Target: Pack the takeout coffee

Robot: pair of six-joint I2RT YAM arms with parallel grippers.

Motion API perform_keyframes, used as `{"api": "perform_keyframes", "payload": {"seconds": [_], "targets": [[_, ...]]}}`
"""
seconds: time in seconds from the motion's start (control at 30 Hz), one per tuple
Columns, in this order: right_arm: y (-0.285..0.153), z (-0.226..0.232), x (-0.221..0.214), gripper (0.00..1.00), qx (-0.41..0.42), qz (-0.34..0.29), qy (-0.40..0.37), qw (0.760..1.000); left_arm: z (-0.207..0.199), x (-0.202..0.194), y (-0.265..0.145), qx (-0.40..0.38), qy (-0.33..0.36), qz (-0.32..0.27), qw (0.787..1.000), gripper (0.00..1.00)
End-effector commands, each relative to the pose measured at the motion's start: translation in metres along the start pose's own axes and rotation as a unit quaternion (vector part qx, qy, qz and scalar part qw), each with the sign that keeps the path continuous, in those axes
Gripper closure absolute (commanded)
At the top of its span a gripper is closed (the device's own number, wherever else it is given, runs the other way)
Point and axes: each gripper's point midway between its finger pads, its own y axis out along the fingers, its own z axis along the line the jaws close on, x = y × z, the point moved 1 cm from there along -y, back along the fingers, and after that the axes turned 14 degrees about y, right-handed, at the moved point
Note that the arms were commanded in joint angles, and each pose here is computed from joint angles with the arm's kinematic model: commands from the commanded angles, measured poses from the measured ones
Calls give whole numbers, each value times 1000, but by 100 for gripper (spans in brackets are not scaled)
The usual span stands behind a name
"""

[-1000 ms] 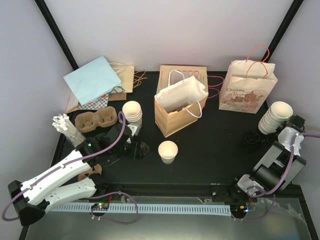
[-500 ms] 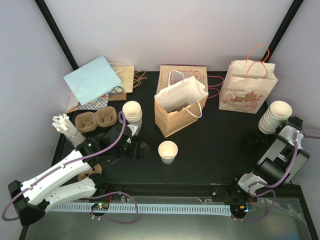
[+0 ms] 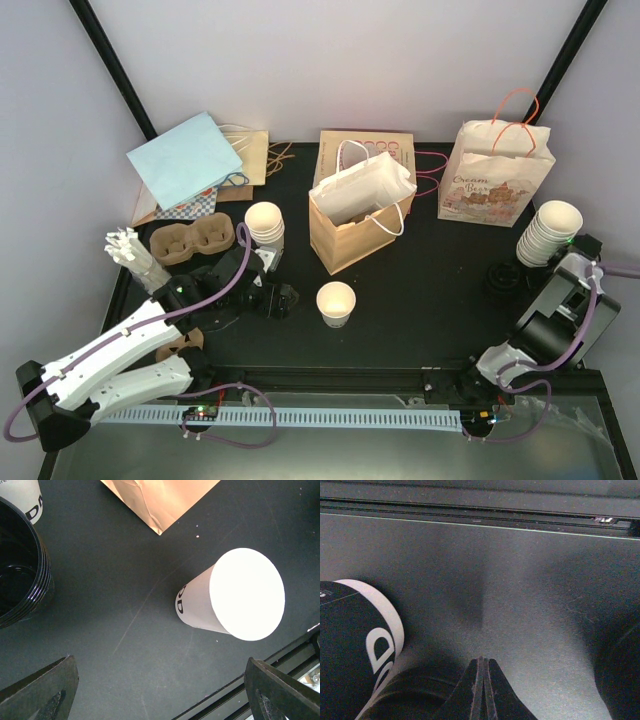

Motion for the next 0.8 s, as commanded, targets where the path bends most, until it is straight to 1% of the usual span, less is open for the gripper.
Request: {"api": "perform_keyframes", "payload": {"seconds": [0.0,0.4,0.77], "targets": [[11,-12,-16,99,-6,31,4,1000,-4,10,-5,-8,-8,-12,1000,7],[6,-19,-22,99,-2,29,5,1000,-5,8,-3,-12,-9,-7,1000,7],[8,-18,-35,99,3,41,-6,999,-6,7,-3,-14,-9,-6,1000,7]]}}
